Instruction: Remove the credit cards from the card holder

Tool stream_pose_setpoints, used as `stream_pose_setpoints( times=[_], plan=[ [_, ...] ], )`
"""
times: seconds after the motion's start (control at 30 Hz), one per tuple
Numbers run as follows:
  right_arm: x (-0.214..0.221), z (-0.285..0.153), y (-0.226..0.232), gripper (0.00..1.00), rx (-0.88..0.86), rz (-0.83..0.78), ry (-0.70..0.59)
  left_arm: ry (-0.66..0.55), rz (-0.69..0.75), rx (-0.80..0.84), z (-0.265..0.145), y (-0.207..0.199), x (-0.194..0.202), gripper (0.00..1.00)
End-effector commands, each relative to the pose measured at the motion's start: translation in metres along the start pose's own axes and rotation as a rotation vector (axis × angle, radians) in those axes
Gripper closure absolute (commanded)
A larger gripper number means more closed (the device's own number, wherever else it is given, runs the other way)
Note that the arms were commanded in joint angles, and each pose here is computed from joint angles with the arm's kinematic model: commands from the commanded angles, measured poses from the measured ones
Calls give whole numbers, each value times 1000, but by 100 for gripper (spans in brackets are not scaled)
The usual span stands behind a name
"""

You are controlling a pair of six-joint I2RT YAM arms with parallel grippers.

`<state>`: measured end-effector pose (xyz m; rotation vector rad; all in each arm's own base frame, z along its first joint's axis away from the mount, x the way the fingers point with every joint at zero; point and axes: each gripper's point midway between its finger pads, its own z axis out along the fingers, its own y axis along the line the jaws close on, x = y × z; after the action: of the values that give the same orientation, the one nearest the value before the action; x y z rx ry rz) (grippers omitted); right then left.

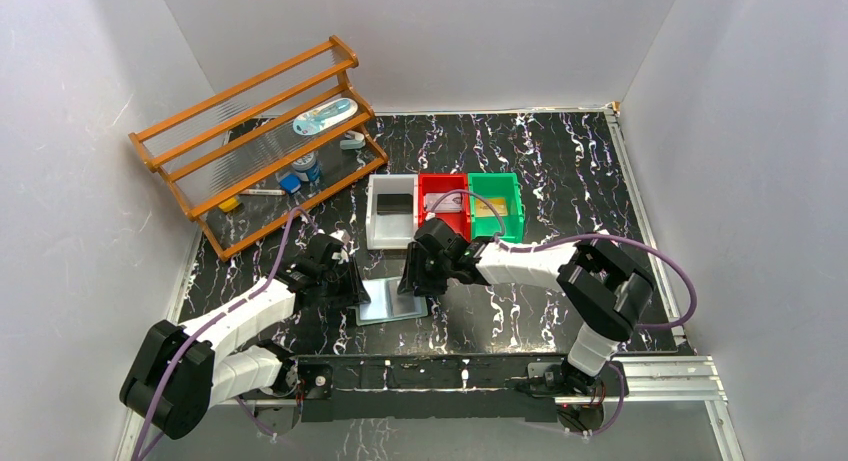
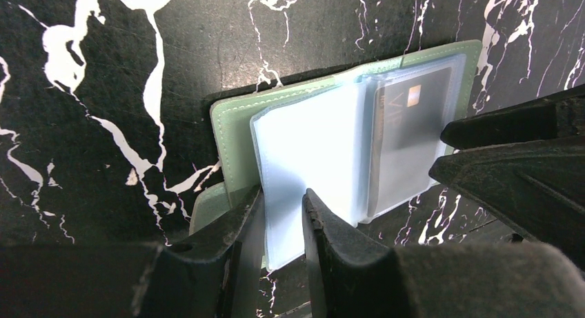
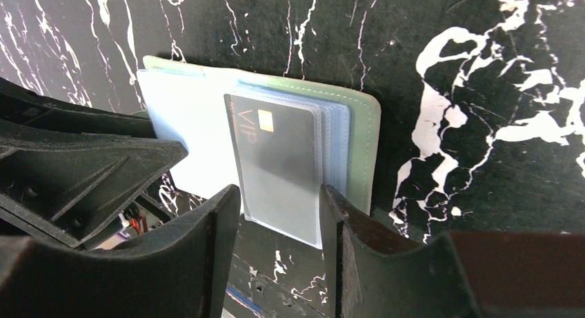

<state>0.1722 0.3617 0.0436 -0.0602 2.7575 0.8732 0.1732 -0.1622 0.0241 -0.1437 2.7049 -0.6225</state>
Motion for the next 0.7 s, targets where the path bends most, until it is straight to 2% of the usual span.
stream_pose_setpoints(
  times=[0.0, 0.13, 0.43, 0.67],
  plan=[
    [-2, 3, 20, 46, -75, -21, 10, 37, 9, 26, 1, -2, 9, 76],
    [2, 9, 12, 46, -34, -13, 36, 45, 9, 34, 2, -3, 10, 76],
    [-2, 13, -27, 44, 208, -44, -22, 45, 8, 22, 3, 0, 11, 77],
    [8, 23, -9, 45, 116, -47, 32, 49, 7, 14, 4, 1, 11, 78]
  ],
)
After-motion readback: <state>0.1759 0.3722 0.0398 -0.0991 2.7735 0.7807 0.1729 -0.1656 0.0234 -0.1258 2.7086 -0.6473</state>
